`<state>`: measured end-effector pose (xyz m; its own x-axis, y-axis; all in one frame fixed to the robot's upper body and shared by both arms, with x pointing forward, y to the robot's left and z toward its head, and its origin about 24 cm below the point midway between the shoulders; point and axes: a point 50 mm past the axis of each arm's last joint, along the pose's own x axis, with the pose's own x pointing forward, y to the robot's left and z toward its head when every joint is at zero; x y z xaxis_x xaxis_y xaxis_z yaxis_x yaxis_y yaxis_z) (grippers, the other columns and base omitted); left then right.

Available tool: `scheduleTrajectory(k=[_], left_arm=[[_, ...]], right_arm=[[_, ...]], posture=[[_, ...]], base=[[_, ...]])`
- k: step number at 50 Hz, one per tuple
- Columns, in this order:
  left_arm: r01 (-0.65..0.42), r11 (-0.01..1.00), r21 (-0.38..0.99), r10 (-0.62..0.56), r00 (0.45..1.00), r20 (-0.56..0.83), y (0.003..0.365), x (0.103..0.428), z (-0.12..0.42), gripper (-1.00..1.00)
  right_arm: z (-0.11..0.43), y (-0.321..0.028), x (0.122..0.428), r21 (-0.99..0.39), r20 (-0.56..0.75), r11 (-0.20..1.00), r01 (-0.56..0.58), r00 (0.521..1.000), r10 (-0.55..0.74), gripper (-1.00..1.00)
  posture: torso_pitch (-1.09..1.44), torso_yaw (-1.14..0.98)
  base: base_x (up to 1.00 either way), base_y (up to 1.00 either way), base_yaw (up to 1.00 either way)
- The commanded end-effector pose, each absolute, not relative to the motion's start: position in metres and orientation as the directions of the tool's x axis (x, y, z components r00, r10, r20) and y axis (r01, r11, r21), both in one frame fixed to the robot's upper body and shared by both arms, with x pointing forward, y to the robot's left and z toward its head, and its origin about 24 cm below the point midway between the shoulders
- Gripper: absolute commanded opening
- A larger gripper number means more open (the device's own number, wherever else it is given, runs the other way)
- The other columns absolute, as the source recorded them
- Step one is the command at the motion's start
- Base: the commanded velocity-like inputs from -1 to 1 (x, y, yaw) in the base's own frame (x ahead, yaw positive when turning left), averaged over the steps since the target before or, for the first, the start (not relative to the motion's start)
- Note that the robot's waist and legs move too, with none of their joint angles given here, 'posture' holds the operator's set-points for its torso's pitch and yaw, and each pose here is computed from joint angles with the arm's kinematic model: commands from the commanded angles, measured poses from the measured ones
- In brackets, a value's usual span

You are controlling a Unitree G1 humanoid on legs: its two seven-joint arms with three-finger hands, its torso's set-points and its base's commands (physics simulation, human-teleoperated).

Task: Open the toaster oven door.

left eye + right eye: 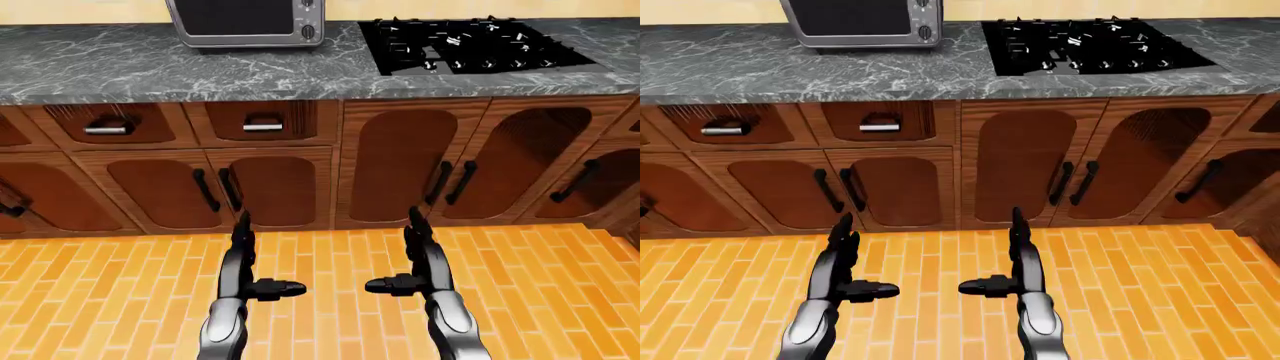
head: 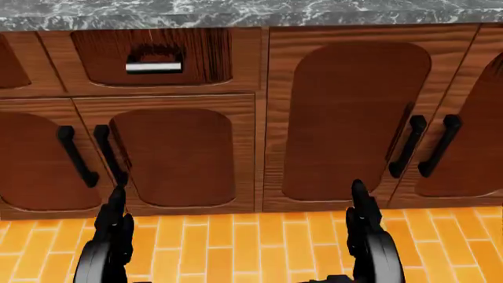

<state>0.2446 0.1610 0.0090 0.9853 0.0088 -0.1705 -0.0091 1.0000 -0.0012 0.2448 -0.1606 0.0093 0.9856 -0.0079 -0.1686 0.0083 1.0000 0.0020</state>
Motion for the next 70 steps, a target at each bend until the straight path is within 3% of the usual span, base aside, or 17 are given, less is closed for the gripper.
scheduleTrajectory(k=[1,3,16,31,42,70], left_arm=[[0.001,1.0,0.0,-0.001,1.0,0.003,0.161,0.256,0.039,1.0],[0.011,1.0,-0.001,-0.011,1.0,0.005,0.161,0.257,0.042,1.0],[0.025,0.999,0.021,-0.025,0.999,0.025,0.16,0.256,0.057,1.0],[0.043,0.998,0.048,-0.05,0.986,0.159,0.152,0.253,0.152,1.0],[0.058,0.998,0.009,-0.059,0.968,0.245,0.152,0.243,0.202,1.0],[0.039,0.999,0.028,-0.044,0.967,0.253,0.155,0.242,0.199,1.0]], right_arm=[[0.035,-0.165,0.248,-0.032,0.007,0.999,0.007,1.0,-0.007,1.0],[0.019,-0.172,0.26,-0.033,0.007,0.999,0.01,1.0,-0.01,1.0],[0.03,-0.171,0.257,-0.061,0.033,0.998,0.014,0.999,-0.012,1.0],[0.103,-0.175,0.27,-0.062,0.145,0.998,0.028,0.989,-0.019,1.0],[0.156,-0.175,0.261,-0.048,0.244,0.998,0.033,0.97,-0.021,1.0],[0.173,-0.17,0.251,-0.03,0.294,0.999,-0.012,0.956,0.02,1.0]], posture=[[0.0,0.0],[0.0,0.0],[0.0,0.0],[0.0,0.0],[0.0,0.0],[0.0,0.0]], base=[[0.0,0.0,0.0],[0.0,0.0,0.0],[0.0,0.0,0.0],[0.0,0.0,0.0],[0.0,0.0,0.0],[0.21,0.0,0.0]])
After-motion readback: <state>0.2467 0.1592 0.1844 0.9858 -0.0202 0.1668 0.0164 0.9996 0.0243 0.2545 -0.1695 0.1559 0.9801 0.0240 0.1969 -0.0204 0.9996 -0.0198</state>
